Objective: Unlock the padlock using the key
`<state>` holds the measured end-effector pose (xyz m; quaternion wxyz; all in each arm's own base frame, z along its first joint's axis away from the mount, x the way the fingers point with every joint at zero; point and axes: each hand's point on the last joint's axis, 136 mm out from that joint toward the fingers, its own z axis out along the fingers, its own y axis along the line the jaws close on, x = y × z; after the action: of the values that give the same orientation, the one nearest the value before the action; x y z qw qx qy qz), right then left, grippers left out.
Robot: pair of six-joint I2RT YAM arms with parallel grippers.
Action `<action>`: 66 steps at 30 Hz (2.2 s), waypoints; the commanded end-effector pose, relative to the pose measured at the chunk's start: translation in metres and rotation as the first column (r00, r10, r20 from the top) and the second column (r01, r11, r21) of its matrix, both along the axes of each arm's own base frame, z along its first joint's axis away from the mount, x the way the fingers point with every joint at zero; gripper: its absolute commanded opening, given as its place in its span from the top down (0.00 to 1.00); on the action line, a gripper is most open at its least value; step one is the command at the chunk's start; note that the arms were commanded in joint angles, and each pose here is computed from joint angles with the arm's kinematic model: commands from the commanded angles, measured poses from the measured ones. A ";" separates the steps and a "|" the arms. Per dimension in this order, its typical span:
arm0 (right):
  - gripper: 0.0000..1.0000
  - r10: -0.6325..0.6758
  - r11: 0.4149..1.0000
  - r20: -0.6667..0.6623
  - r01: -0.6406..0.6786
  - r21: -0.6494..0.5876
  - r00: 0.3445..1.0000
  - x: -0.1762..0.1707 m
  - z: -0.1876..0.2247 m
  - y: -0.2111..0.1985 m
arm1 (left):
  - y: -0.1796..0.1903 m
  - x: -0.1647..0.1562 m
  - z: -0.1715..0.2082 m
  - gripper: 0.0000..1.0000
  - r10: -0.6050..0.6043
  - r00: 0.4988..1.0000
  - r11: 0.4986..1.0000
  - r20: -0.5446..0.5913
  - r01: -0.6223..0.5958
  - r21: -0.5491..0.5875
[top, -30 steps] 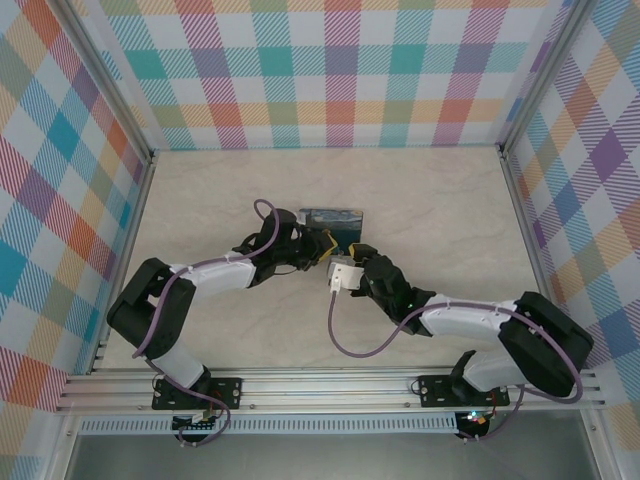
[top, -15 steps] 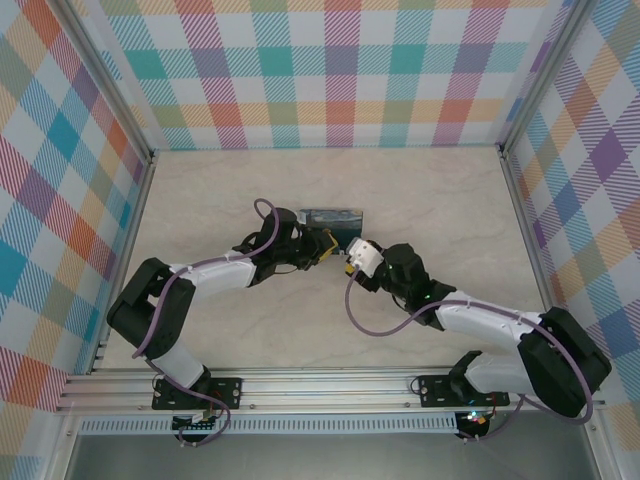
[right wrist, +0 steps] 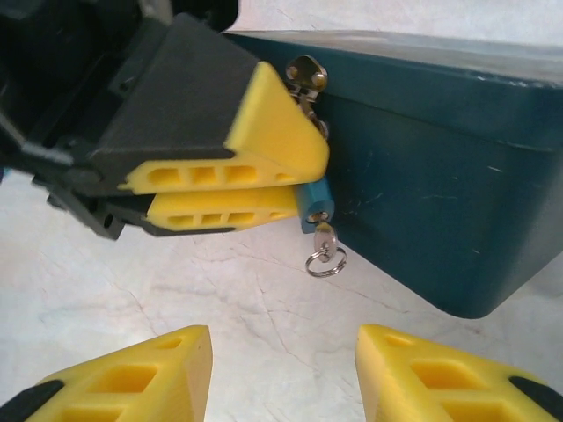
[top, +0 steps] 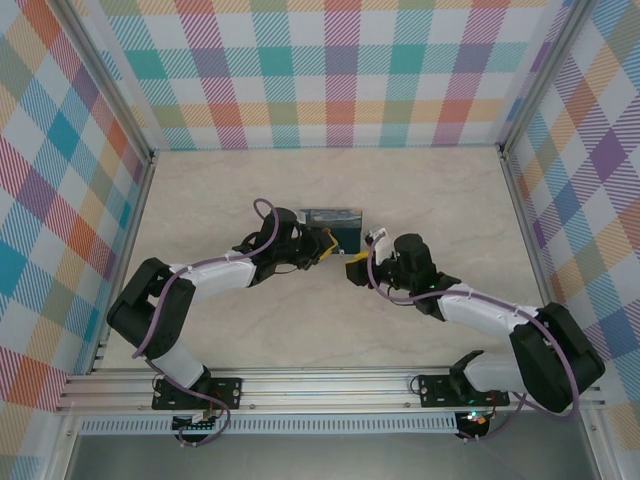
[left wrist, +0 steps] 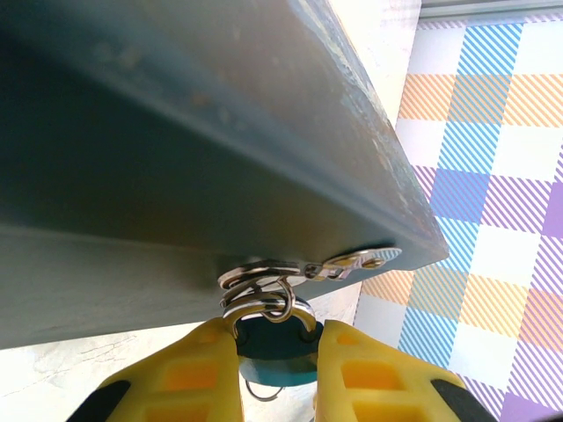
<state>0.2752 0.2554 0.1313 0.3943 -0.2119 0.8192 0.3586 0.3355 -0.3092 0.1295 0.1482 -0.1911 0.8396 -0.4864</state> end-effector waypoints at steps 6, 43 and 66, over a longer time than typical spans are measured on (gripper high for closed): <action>0.60 -0.016 0.983 -0.126 0.039 0.179 0.992 0.017 0.020 0.012 | -0.005 0.010 0.047 1.00 0.013 0.993 0.996 0.120 -0.001 -0.093; 0.72 -0.072 0.968 -0.140 0.103 0.229 0.987 0.051 0.005 0.021 | -0.007 0.012 0.041 1.00 0.016 0.994 0.995 0.104 -0.005 -0.104; 0.95 -0.025 0.808 -0.429 0.271 0.523 0.903 0.049 0.026 0.030 | -0.010 0.005 0.041 1.00 0.010 0.986 0.994 0.166 0.007 -0.105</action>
<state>0.3212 0.2797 0.1317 0.3123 0.0067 0.7926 0.5237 0.3441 -0.3097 0.1393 0.1765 -0.1934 0.8220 -0.5057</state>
